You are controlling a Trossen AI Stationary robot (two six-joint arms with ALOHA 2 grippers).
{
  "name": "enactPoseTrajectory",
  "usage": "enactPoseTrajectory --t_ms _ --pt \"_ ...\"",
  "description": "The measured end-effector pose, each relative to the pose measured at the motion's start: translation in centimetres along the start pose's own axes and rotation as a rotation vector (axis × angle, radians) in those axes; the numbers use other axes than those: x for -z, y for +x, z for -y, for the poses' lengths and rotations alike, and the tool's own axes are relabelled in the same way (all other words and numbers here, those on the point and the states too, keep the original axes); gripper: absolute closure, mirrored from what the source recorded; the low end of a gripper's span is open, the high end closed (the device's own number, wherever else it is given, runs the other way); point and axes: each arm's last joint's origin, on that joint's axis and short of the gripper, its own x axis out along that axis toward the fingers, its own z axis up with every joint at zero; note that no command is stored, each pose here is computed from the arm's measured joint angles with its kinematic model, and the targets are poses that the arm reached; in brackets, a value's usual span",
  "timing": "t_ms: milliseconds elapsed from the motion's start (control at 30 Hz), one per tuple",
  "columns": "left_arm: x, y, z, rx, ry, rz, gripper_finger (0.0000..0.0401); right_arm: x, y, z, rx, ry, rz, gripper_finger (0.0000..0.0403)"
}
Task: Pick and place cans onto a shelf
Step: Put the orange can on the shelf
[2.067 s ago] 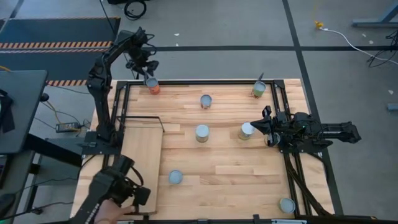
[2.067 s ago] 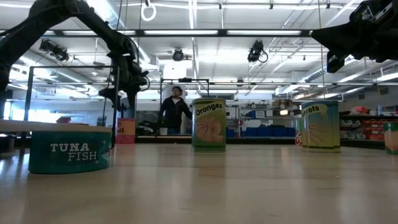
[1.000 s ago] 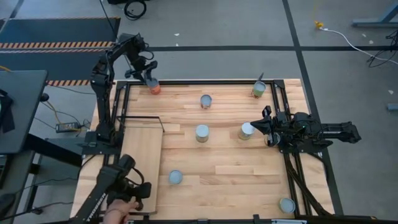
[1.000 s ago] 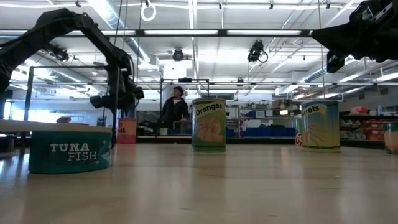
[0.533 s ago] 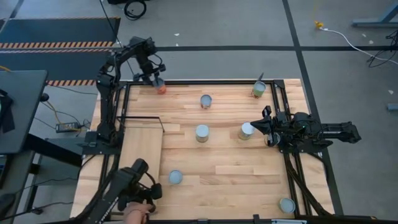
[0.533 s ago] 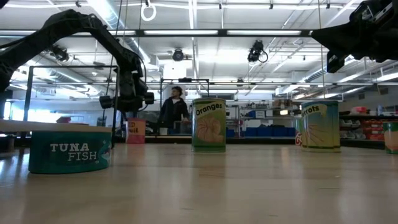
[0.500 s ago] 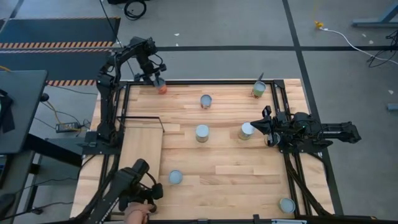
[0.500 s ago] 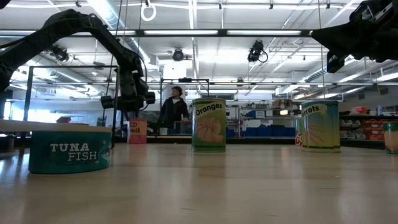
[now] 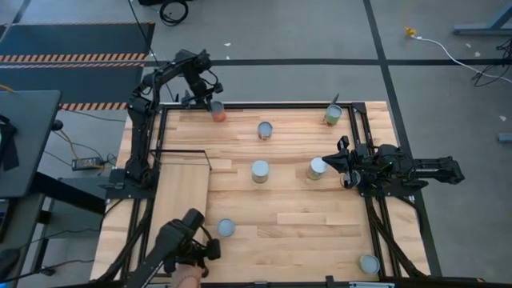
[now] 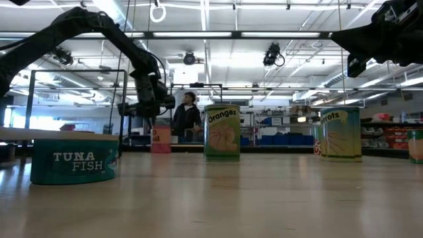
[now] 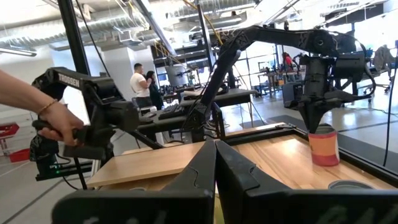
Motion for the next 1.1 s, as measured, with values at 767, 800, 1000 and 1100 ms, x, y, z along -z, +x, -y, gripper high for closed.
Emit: enactPoseTrajectory --t_ms 767,800,1000,1100 --pt "3.5 -8.3 5.6 0.176 0.459 0.295 0.0392 0.0 0.0 0.0 0.000 0.000 0.000 0.0389" --pt "3.9 -9.1 5.8 0.190 0.482 0.316 0.0392 0.0 0.0 0.0 0.001 0.000 0.000 0.0389" --pt "7.7 -13.9 5.5 0.268 0.578 0.417 0.0392 0.0 0.0 0.0 0.001 0.000 0.000 0.0389" --pt "11.0 -15.5 4.3 0.197 0.636 0.450 0.0392 0.0 0.0 0.0 0.000 0.000 0.000 0.0389"
